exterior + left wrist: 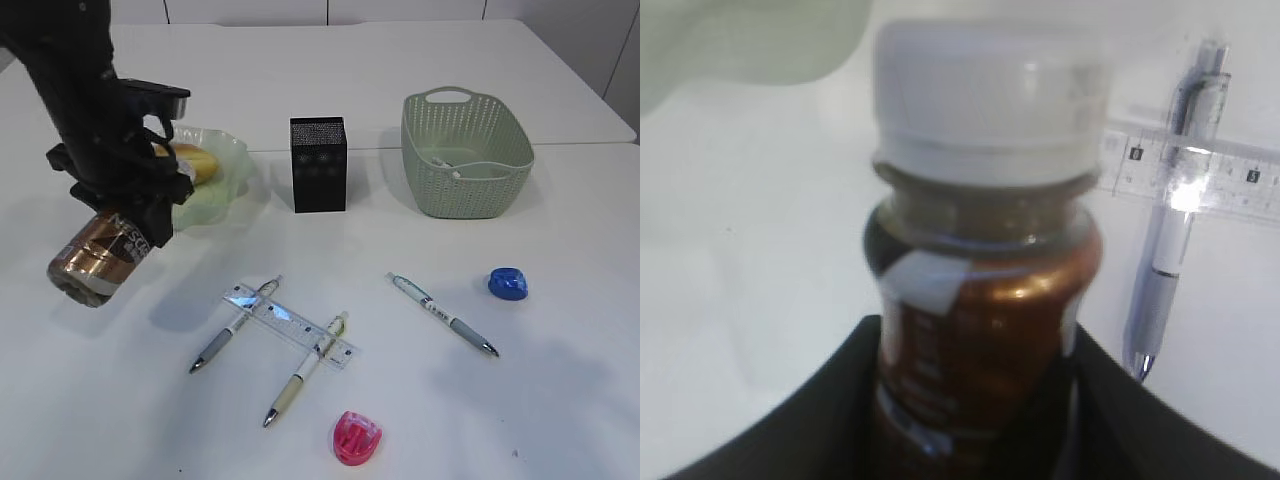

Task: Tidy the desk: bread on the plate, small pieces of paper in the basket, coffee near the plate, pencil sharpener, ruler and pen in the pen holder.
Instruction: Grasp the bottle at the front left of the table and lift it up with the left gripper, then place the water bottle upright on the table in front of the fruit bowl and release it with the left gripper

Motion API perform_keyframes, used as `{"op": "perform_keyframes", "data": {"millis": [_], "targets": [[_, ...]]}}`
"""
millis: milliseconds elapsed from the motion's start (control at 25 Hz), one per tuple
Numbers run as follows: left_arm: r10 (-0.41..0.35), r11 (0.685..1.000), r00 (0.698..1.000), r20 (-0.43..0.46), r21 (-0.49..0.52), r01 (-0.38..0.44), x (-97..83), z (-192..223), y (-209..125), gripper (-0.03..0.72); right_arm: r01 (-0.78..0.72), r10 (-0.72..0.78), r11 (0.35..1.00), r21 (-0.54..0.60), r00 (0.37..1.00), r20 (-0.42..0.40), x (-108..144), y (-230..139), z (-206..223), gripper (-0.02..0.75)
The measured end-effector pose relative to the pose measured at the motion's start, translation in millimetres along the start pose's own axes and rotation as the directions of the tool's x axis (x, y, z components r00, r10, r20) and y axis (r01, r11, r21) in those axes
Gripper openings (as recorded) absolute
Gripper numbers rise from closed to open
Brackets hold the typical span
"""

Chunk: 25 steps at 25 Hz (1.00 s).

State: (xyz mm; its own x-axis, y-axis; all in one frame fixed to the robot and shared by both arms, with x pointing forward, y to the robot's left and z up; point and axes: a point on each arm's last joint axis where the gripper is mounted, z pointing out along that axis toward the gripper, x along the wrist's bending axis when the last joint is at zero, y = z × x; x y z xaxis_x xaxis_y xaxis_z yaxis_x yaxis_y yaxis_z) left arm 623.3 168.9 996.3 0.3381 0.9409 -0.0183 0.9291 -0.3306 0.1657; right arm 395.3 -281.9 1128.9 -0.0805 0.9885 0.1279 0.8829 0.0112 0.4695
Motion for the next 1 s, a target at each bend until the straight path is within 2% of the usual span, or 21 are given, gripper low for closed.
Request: {"op": "perform_keyframes", "data": {"millis": [160, 280, 440, 600, 720, 800, 840, 920, 1000], "targets": [[-0.007, 0.983, 1.0, -0.007, -0.185, 0.005, 1.4, -11, -23, 0.322, 0.0, 0.0, 1.0, 0.0, 1.0, 0.0, 0, 0, 0, 0.564], [-0.014, 0.932, 1.0, -0.013, -0.361, 0.008, 3.2, -13, -38, 0.322, 0.006, -0.006, 1.0, 0.0, 1.0, 0.0, 0, 0, 0, 0.564], [-0.042, 0.86, 0.999, -0.022, -0.51, 0.025, 12.4, 2, -57, 0.322, 0.012, -0.012, 1.0, 0.0, 1.0, 0.0, 0, 0, 0, 0.564], [-0.068, 0.756, 0.997, -0.03, -0.653, 0.032, 19.7, 21, -71, 0.322, 0.016, -0.016, 1.0, 0.0, 1.0, 0.0, 0, 0, 0, 0.564], [-0.079, 0.64, 0.996, -0.035, -0.768, 0.024, 21.7, 26, -79, 0.322, 0.02, -0.02, 1.0, 0.0, 1.0, 0.004, 0, 0, 0, 0.564], [-0.084, 0.551, 0.996, -0.036, -0.835, 0.016, 22.1, 24, -80, 0.322, 0.02, -0.02, 1.0, 0.0, 1.0, 0.006, -1, 0, 0, 0.564], [-0.085, 0.518, 0.996, -0.037, -0.855, 0.012, 22.3, 23, -80, 0.322, 0.025, -0.025, 1.0, 0.001, 1.0, 0.019, -2, 0, 0, 0.564], [-0.088, 0.478, 0.995, -0.037, -0.878, 0.01, 22.9, 24, -77, 0.322, 0.031, -0.031, 1.0, 0.0, 0.999, 0.028, -3, 0, 0, 0.564], [-0.091, 0.452, 0.995, -0.038, -0.892, 0.007, 23.8, 26, -75, 0.322, 0.034, -0.034, 0.999, 0.0, 0.999, 0.038, -3, 0, 0, 0.564]]}}
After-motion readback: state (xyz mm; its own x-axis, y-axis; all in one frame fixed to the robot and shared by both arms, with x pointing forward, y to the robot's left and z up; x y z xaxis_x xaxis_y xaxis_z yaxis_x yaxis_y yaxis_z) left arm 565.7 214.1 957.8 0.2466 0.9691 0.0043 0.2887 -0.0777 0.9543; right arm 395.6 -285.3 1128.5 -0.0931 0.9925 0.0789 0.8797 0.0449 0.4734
